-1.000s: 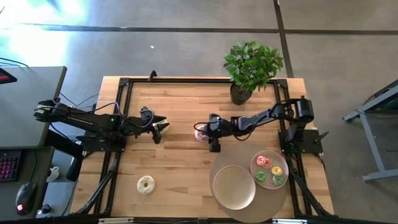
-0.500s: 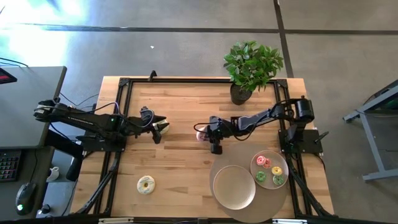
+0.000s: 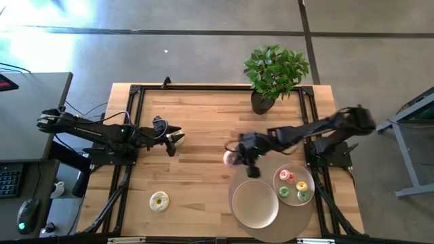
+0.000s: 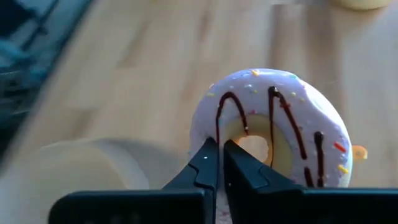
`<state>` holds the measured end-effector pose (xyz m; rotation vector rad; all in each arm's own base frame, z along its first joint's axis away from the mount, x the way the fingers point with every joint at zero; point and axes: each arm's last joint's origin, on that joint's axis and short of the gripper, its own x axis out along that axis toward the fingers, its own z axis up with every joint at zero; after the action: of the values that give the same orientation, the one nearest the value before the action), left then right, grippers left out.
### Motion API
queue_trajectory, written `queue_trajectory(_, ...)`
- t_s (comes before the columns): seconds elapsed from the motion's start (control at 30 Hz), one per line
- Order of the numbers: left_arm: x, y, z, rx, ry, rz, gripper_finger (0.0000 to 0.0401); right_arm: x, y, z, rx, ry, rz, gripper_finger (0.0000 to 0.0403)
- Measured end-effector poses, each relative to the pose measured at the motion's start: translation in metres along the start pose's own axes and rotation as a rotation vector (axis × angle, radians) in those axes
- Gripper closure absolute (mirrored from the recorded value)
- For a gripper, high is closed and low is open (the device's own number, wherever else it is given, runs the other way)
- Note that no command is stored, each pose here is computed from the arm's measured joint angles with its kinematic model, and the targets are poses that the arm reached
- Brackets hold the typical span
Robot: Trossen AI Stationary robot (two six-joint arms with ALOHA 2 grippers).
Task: Pick & Place donuts
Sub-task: Put the big violet donut into the left white plate
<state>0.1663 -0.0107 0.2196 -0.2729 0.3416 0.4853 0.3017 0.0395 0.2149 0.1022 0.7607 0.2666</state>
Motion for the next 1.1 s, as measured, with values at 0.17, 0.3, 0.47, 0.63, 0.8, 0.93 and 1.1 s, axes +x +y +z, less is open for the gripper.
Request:
queue_trajectory(0.17,0.000,0.000,0.000,0.000,0.000,0.000,0.0241,-0.024,0.049,-0.011,0.021,0.102,0.092,0.0392)
queue_trajectory(0.3,0.000,0.000,0.000,-0.003,-0.002,-0.001,0.0241,-0.020,0.081,-0.022,0.028,0.161,0.153,0.0398)
queue_trajectory(0.47,0.000,0.000,0.001,-0.010,-0.006,-0.004,0.0241,0.001,0.104,-0.039,0.008,0.233,0.097,0.0393)
queue_trajectory(0.63,0.000,0.000,0.001,-0.012,-0.006,-0.004,0.0241,0.022,0.109,-0.055,0.010,0.333,0.091,0.0394)
queue_trajectory(0.8,0.000,0.000,0.001,-0.030,-0.005,-0.005,0.0241,0.036,0.108,-0.064,0.018,0.395,0.090,0.0372)
queue_trajectory(0.93,0.000,0.000,0.001,-0.030,-0.005,-0.005,0.0241,0.037,0.106,-0.064,0.014,0.382,0.047,0.0345)
queue_trajectory(1.1,0.000,0.000,0.001,-0.031,-0.004,-0.005,0.0241,0.030,0.108,-0.059,0.020,0.363,0.085,0.0308)
